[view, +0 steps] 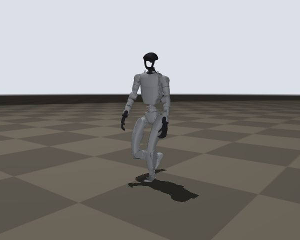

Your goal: Walk

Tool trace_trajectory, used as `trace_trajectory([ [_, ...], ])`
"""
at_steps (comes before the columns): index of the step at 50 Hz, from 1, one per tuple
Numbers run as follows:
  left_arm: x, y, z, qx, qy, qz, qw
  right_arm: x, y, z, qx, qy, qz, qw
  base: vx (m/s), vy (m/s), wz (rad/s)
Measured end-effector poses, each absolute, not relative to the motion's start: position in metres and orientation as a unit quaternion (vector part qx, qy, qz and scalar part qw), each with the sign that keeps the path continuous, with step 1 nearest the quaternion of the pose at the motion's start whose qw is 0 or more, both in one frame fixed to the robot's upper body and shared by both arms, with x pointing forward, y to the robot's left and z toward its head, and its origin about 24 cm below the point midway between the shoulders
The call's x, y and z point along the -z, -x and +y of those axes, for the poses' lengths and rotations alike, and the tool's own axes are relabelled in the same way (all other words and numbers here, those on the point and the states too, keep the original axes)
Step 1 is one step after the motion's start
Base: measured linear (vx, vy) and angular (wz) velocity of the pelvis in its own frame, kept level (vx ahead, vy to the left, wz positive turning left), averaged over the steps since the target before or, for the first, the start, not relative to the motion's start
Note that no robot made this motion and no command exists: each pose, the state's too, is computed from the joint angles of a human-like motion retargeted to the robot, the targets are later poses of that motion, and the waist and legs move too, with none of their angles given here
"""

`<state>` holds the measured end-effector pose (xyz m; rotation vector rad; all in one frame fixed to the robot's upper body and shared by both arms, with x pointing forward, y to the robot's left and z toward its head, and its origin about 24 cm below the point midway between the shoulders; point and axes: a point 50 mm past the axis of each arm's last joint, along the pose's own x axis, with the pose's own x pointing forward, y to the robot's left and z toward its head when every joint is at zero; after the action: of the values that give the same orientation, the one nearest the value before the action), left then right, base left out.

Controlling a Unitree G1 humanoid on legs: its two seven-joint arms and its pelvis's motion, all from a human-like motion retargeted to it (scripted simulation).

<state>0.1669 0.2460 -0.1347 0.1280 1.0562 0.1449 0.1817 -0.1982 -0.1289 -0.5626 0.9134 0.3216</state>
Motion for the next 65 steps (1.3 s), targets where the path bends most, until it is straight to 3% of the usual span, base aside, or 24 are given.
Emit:
trace_trajectory([
  [11, 0.116, -0.213, 0.231, -0.056, -0.088, 0.454, 0.885, 0.117, -0.205, -0.197, -0.123, 0.262, 0.398, 0.871, 0.29, 0.02, 0.27],
  [23, 0.103, -0.240, 0.207, -0.019, -0.099, 0.411, 0.906, 0.128, -0.191, -0.197, -0.123, 0.267, 0.433, 0.852, 0.25, -0.03, 0.29],
  [55, 0.151, -0.140, 0.223, 0.014, -0.060, 0.554, 0.830, 0.134, -0.177, -0.205, -0.094, 0.229, 0.456, 0.855, 0.25, -0.06, 0.01],
  [65, 0.138, -0.178, 0.205, 0.047, -0.081, 0.498, 0.862, 0.134, -0.176, -0.214, -0.119, 0.265, 0.463, 0.838, 0.26, -0.05, 0.06],
])
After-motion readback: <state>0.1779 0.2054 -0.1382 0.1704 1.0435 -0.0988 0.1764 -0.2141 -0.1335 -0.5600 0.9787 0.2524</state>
